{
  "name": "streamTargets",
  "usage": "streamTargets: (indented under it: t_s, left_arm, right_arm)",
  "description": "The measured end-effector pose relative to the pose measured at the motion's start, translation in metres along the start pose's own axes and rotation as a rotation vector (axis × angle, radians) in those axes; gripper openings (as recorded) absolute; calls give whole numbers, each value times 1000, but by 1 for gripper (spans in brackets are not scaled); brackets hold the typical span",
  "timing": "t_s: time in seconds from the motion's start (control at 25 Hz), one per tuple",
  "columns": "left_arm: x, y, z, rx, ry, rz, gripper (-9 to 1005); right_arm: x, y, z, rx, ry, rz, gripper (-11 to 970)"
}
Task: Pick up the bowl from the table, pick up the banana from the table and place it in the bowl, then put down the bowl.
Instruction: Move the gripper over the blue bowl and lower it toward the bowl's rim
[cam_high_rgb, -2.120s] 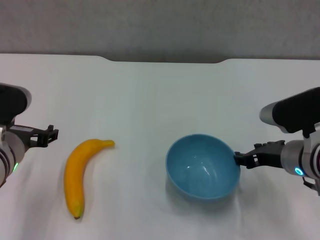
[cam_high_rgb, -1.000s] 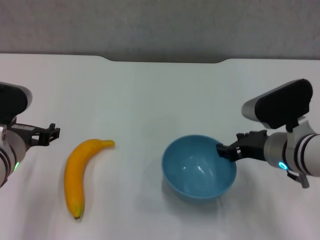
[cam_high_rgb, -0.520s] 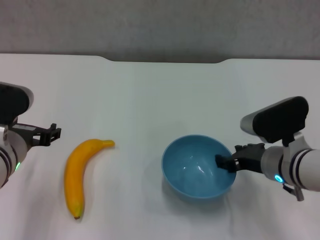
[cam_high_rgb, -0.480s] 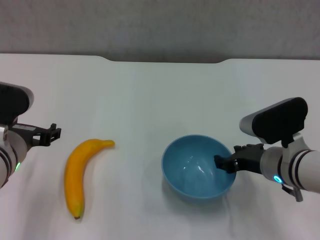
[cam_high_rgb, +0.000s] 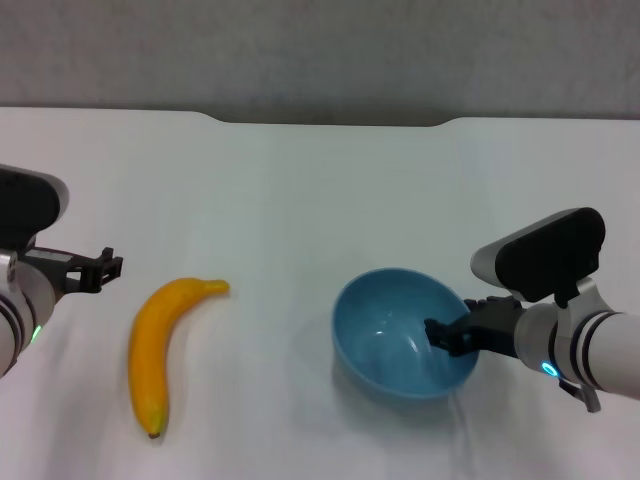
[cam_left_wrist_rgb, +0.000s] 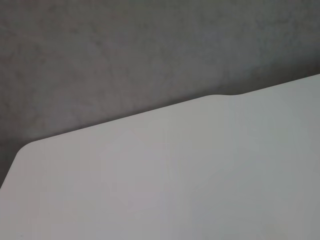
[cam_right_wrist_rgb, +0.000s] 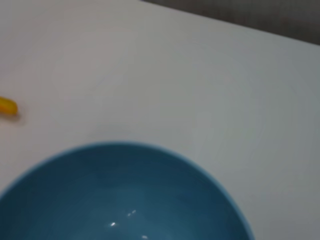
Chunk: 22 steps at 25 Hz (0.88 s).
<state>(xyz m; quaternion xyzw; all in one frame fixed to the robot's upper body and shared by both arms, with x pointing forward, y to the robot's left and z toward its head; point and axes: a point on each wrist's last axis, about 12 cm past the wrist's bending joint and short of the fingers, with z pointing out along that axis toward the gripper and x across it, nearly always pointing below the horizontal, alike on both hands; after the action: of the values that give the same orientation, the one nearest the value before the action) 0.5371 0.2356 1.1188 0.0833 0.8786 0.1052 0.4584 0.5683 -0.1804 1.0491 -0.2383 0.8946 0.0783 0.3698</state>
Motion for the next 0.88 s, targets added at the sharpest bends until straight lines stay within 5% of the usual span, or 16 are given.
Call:
streamTargets:
  t_s: [0.32, 0.72, 0.88]
  left_arm:
    - [0, -1, 0, 1, 0, 0, 904]
    - [1, 0, 0, 0, 2, 0, 905]
    - [2, 0, 0, -2, 5, 1, 905]
  right_arm:
    - [4, 0, 3, -5, 18, 21, 602]
    - [3, 4, 3, -14, -10, 4, 479]
    - [7, 4, 0, -10, -41, 16, 314]
